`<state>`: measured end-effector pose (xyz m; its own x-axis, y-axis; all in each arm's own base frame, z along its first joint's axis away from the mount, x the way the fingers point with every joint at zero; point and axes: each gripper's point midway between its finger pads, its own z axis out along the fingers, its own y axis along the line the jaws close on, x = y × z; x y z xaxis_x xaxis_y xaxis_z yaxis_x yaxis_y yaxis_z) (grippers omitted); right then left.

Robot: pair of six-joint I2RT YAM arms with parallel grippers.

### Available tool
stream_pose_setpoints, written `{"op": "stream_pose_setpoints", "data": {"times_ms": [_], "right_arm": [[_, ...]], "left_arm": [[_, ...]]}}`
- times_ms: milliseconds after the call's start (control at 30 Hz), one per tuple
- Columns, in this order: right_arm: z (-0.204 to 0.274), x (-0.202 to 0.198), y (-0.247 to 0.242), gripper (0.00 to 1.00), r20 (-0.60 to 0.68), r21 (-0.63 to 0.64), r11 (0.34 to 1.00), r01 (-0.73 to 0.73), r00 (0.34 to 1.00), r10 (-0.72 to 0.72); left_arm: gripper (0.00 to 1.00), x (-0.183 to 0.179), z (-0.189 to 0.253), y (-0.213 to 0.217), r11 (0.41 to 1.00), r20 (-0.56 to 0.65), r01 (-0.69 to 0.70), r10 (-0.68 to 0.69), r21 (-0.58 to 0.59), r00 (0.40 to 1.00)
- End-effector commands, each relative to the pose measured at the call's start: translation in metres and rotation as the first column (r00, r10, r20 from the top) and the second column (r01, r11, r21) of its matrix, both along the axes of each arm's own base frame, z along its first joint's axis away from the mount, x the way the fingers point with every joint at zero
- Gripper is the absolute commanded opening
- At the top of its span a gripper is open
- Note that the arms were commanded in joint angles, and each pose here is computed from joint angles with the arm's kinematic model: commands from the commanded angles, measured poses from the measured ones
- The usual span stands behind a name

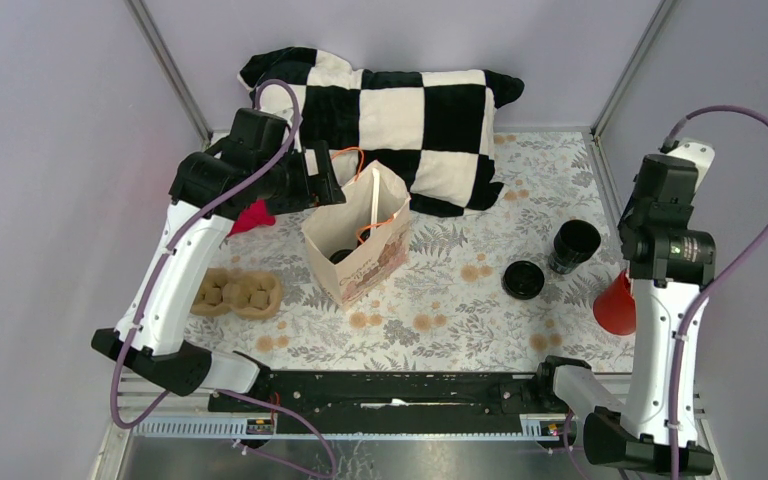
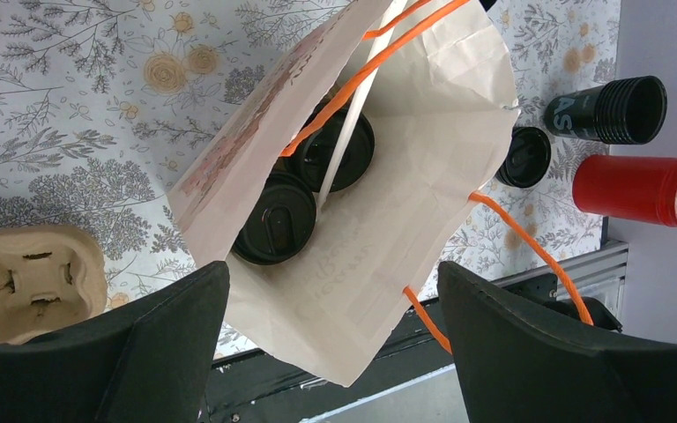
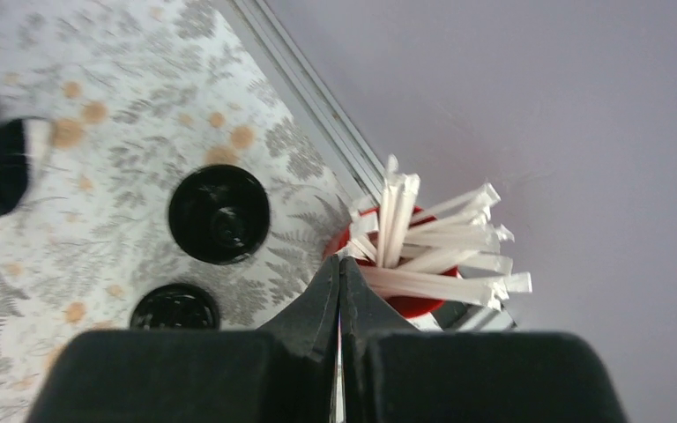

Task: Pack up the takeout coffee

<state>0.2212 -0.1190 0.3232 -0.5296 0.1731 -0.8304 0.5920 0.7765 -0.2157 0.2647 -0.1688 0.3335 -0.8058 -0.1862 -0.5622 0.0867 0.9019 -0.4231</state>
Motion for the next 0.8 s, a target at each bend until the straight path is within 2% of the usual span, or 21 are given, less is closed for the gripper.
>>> {"op": "stream_pose_setpoints", "data": {"times_ms": [0,133,233,300,400,433,533,633,767], "right_arm": [[0.034,0.009,0.026,0.0,0.108,0.054,0.985,-0.165,0.981,0.159],[0.066,0.025,0.064,0.0,0.236,0.091,0.924,-0.371,0.91,0.342],[0.092,0.037,0.106,0.0,0.331,0.122,0.82,-0.559,0.802,0.497],[0.115,0.045,0.136,0.0,0.414,0.145,0.723,-0.675,0.705,0.576],[0.152,0.051,0.195,0.0,0.563,0.202,0.461,-0.864,0.488,0.667],[0.161,0.055,0.213,0.0,0.601,0.233,0.37,-0.899,0.432,0.672],[0.186,0.06,0.265,0.0,0.682,0.248,0.169,-0.954,0.296,0.669],[0.199,0.063,0.309,0.0,0.716,0.26,0.03,-0.965,0.213,0.665],[0.196,0.064,0.364,0.0,0.707,0.28,-0.073,-0.957,0.154,0.69]], "left_arm": [[0.91,0.003,0.016,0.002,1.0,0.082,-0.003,0.005,-0.029,0.997],[0.91,0.004,0.019,0.005,0.999,0.099,-0.02,0.023,-0.032,0.995],[0.9,0.004,0.026,0.008,0.998,0.128,-0.042,0.047,-0.04,0.991],[0.9,0.004,0.032,0.011,0.997,0.154,-0.059,0.066,-0.05,0.986],[0.9,0.004,0.041,0.018,0.994,0.195,-0.092,0.101,-0.057,0.976],[0.9,0.003,0.044,0.019,0.993,0.208,-0.096,0.107,-0.066,0.972],[0.9,0.001,0.053,0.031,0.987,0.26,-0.143,0.156,-0.067,0.953],[0.9,-0.004,0.059,0.041,0.983,0.295,-0.17,0.181,-0.063,0.938],[0.9,-0.012,0.06,0.052,0.978,0.317,-0.199,0.209,-0.062,0.925]]}}
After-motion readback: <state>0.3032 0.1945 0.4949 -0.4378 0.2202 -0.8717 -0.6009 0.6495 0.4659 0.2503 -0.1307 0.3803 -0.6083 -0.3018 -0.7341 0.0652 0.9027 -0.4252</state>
